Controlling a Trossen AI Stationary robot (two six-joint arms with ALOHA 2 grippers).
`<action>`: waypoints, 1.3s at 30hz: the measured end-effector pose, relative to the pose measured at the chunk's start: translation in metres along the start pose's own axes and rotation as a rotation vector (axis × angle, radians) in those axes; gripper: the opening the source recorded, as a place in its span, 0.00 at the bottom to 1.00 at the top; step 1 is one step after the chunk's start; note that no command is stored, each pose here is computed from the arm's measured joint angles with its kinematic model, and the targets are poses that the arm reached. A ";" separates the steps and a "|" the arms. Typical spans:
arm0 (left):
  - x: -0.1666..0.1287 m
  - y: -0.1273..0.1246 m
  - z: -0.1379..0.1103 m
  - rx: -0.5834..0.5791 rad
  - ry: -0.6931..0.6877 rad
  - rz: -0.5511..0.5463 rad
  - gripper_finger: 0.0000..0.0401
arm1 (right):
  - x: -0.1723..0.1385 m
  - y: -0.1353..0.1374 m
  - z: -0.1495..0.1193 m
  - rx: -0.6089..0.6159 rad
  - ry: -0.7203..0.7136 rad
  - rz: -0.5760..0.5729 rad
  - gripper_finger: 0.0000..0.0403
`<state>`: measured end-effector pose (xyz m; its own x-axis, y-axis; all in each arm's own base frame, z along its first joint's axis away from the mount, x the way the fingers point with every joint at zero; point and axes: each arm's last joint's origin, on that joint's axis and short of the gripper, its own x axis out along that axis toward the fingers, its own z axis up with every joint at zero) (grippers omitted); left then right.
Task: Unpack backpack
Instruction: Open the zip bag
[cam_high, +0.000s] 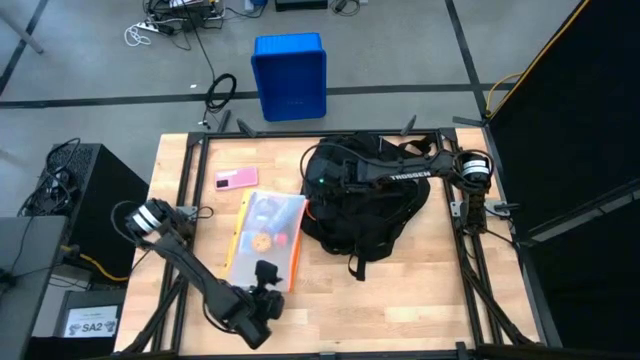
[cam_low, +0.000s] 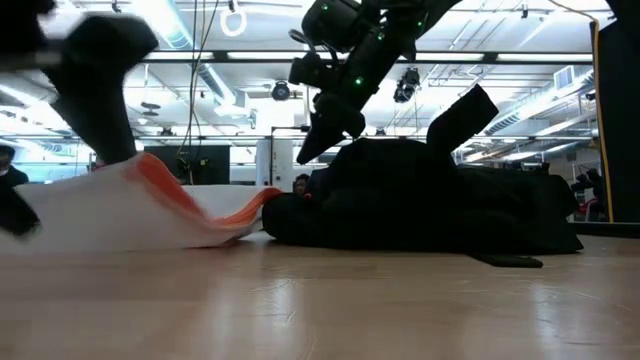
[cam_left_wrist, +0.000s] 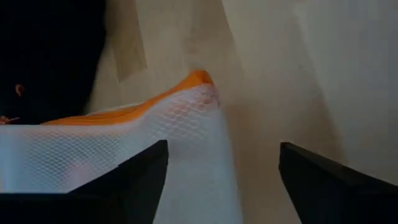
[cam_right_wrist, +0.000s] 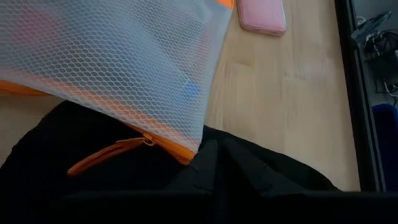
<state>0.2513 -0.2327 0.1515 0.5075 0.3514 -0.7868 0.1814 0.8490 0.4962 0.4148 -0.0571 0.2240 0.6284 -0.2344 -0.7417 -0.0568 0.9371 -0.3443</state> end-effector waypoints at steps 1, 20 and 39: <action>0.006 -0.001 -0.002 0.005 0.017 0.028 0.71 | 0.000 0.000 0.000 0.001 -0.001 0.001 0.00; 0.031 0.021 -0.006 -0.129 0.063 0.288 0.04 | -0.001 0.009 0.004 -0.077 -0.021 0.036 0.01; -0.094 0.070 0.038 -0.004 -0.051 0.510 0.00 | 0.001 0.002 0.020 -0.249 -0.211 -0.014 0.00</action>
<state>0.2484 -0.2213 0.2746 0.5710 0.7020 -0.4257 -0.1033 0.5759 0.8110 0.4309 -0.0501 0.2336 0.7757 -0.1643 -0.6093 -0.2186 0.8359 -0.5036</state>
